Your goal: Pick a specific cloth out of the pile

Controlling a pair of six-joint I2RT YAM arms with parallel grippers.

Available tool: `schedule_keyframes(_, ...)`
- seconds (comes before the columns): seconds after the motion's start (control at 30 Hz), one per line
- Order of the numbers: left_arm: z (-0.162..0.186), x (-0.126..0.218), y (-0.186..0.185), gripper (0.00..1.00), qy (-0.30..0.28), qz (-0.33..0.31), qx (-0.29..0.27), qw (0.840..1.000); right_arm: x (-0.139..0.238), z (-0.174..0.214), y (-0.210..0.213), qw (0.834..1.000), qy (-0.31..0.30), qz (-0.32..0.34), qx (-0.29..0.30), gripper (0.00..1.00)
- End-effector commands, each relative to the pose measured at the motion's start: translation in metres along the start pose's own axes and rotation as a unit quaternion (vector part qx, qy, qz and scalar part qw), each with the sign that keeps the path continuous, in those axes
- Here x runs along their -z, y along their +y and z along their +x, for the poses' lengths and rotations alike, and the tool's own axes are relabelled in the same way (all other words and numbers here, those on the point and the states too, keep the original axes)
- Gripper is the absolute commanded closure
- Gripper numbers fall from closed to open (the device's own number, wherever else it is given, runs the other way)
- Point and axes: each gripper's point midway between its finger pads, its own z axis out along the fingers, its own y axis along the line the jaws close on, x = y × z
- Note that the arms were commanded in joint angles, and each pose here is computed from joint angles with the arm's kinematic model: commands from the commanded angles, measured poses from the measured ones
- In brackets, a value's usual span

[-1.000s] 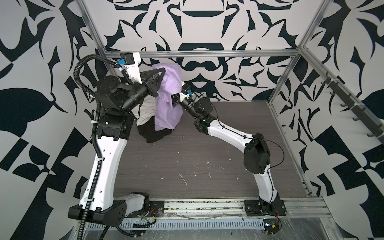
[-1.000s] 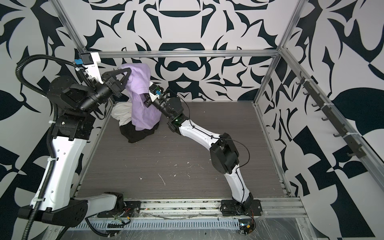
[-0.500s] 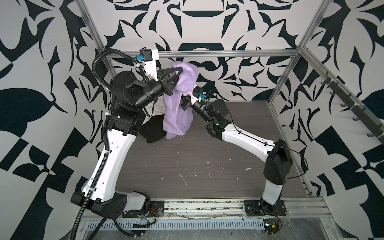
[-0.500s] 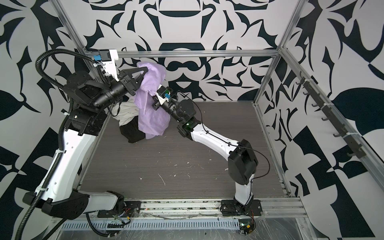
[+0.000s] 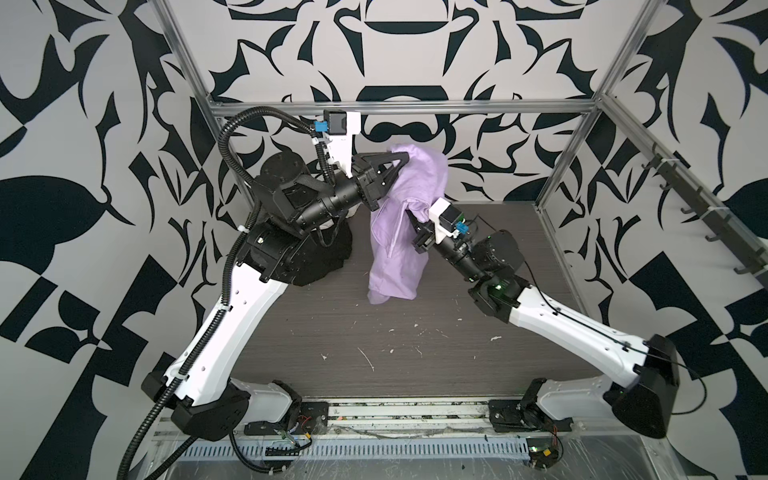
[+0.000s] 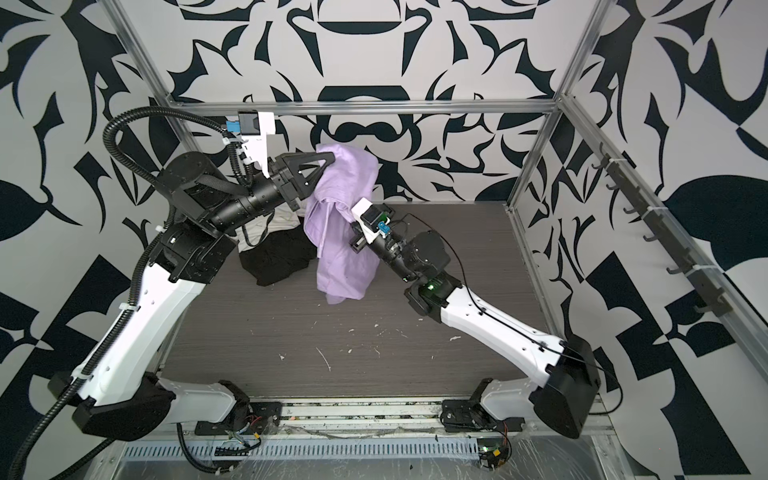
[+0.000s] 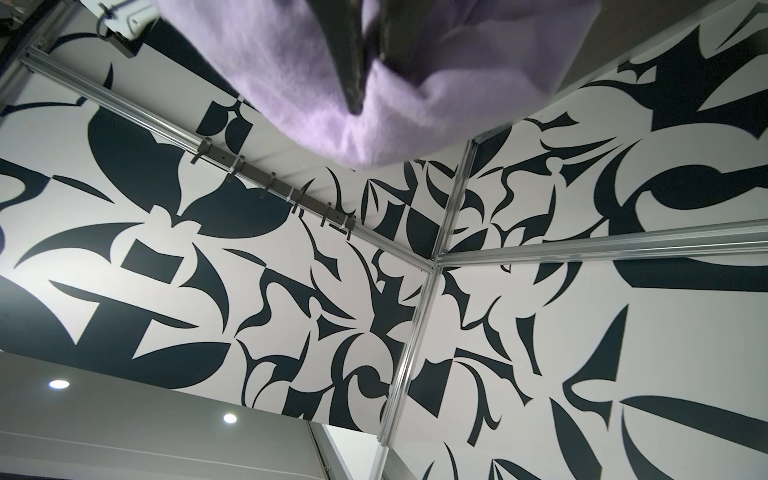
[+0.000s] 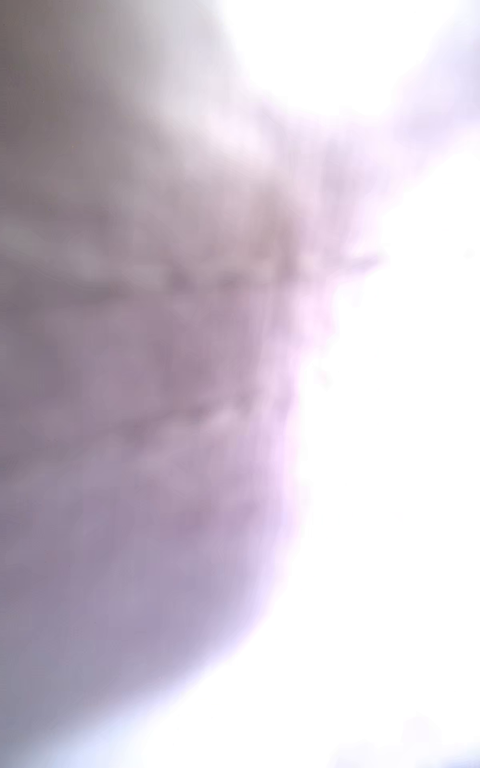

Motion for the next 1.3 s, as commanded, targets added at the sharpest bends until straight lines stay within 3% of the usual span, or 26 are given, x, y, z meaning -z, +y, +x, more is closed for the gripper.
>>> schedule_keyframes(0.0,0.001,-0.006,-0.011,1.0,-0.007,0.01,0.004,1.0,0.022,-0.042,-0.011,0.999,-0.035,0.021,0.01,1.0)
schedule_keyframes(0.43,0.073,-0.025,0.012,1.0,0.042,-0.008,0.052,0.998,0.074,0.023,0.003,0.995,0.085,0.036,-0.029,1.0)
schedule_keyframes(0.67,0.109,-0.038,0.049,1.0,0.072,-0.047,0.044,0.995,0.068,0.086,0.006,0.989,0.137,0.062,0.002,1.0)
schedule_keyframes(0.97,0.126,-0.029,0.119,1.0,0.078,-0.097,0.081,0.989,0.058,0.162,-0.016,0.979,0.181,0.09,-0.031,1.0)
schedule_keyframes(1.27,0.139,-0.018,0.152,1.0,0.087,-0.127,0.092,0.984,0.06,0.214,-0.03,0.969,0.211,0.123,-0.036,1.0)
